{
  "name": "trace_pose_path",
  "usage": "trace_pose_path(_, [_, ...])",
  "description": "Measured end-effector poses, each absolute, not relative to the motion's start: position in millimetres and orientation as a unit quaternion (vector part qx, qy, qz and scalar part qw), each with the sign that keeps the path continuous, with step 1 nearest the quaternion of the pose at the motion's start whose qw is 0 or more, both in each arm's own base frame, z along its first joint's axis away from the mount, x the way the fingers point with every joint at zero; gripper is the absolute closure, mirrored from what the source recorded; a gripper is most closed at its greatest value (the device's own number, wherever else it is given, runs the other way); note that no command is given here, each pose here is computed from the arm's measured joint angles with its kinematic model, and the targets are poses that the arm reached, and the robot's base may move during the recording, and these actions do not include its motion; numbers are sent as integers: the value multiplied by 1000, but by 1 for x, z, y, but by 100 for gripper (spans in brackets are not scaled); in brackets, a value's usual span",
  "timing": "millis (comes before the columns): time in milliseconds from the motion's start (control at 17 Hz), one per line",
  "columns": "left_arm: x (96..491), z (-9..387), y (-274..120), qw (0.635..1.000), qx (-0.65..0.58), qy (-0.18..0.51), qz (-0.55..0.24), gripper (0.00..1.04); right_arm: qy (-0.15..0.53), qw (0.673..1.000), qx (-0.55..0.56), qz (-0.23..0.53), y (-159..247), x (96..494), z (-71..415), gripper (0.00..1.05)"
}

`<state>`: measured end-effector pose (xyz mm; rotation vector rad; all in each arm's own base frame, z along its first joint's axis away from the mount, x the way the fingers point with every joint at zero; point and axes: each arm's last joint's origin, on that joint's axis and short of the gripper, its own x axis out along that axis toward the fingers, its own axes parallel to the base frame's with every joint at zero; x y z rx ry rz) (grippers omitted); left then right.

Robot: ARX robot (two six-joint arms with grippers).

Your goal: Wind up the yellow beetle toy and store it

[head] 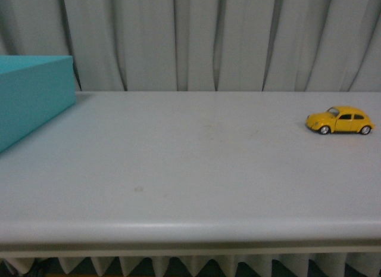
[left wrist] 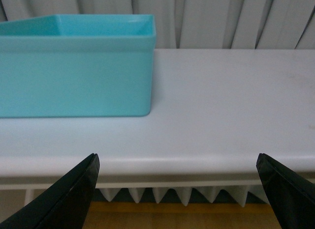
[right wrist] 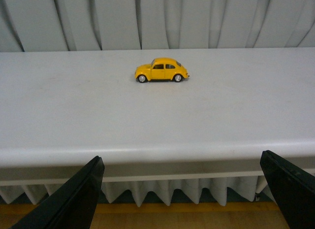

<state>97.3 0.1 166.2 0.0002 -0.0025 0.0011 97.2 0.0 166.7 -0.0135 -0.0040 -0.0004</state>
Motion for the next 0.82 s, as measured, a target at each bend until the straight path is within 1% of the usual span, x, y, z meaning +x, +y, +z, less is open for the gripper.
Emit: trace_pose_path(824, [97, 167, 0, 1000, 0, -4, 1, 7, -5, 1000, -7, 0, 0, 97, 167, 7])
